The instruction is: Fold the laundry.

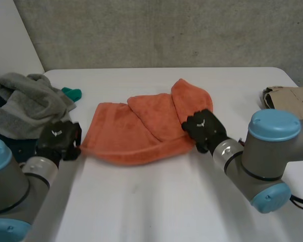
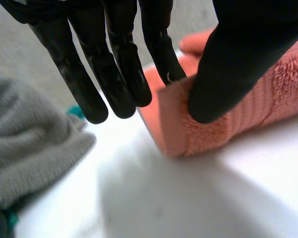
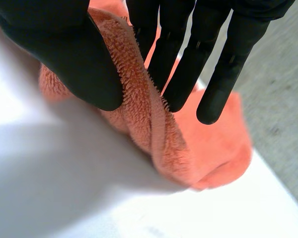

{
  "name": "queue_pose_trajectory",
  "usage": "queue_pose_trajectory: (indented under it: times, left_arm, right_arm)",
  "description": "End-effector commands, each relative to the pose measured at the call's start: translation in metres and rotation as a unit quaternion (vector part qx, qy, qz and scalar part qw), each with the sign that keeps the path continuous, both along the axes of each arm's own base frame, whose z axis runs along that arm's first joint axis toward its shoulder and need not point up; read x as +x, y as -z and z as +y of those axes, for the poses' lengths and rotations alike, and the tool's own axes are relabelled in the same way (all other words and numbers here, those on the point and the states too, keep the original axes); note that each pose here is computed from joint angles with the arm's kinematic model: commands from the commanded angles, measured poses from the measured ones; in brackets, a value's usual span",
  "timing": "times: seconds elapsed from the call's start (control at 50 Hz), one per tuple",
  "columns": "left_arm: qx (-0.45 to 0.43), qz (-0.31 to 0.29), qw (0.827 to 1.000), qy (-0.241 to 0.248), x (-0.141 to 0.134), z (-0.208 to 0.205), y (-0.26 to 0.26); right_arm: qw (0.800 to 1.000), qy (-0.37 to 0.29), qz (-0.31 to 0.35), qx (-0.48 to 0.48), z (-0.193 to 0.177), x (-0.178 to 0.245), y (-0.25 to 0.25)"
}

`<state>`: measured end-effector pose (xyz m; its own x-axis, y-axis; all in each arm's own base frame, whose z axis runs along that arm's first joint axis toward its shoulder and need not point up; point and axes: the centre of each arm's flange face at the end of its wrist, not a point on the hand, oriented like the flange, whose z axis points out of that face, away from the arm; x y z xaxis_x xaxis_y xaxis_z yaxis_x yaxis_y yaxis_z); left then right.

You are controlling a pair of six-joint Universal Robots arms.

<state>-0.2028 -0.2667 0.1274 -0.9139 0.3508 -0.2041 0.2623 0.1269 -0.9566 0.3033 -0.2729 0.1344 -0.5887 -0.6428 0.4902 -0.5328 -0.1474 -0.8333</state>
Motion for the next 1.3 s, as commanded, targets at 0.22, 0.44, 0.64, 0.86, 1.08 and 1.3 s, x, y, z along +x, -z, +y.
queue_pose_trajectory:
  times: [0.22,0.44,0.64,0.86,1.08,1.3]
  left_arm:
    - [0.018,-0.068,0.997,0.043,-0.015,0.025,0.002]
    - [0.023,-0.107,0.992,0.06,-0.019,0.02,0.017]
    - [0.017,-0.105,0.991,0.077,-0.031,0.017,0.017]
    - [0.027,-0.083,0.993,0.079,-0.038,0.046,-0.007]
    - [0.055,-0.012,0.998,0.019,-0.054,0.058,-0.019]
    - [0.077,0.011,0.996,0.032,-0.09,0.054,-0.006]
  right_arm:
    - [0.998,0.023,-0.054,0.033,0.001,-0.002,-0.026]
    - [0.992,0.051,-0.087,0.07,-0.006,-0.004,-0.03]
    - [0.985,0.074,-0.131,0.091,-0.013,-0.001,-0.043]
    - [0.986,0.062,-0.121,0.098,-0.005,0.007,-0.041]
    - [0.984,0.052,-0.138,0.099,0.006,0.012,-0.063]
    - [0.975,0.026,-0.194,0.106,0.036,0.019,-0.108]
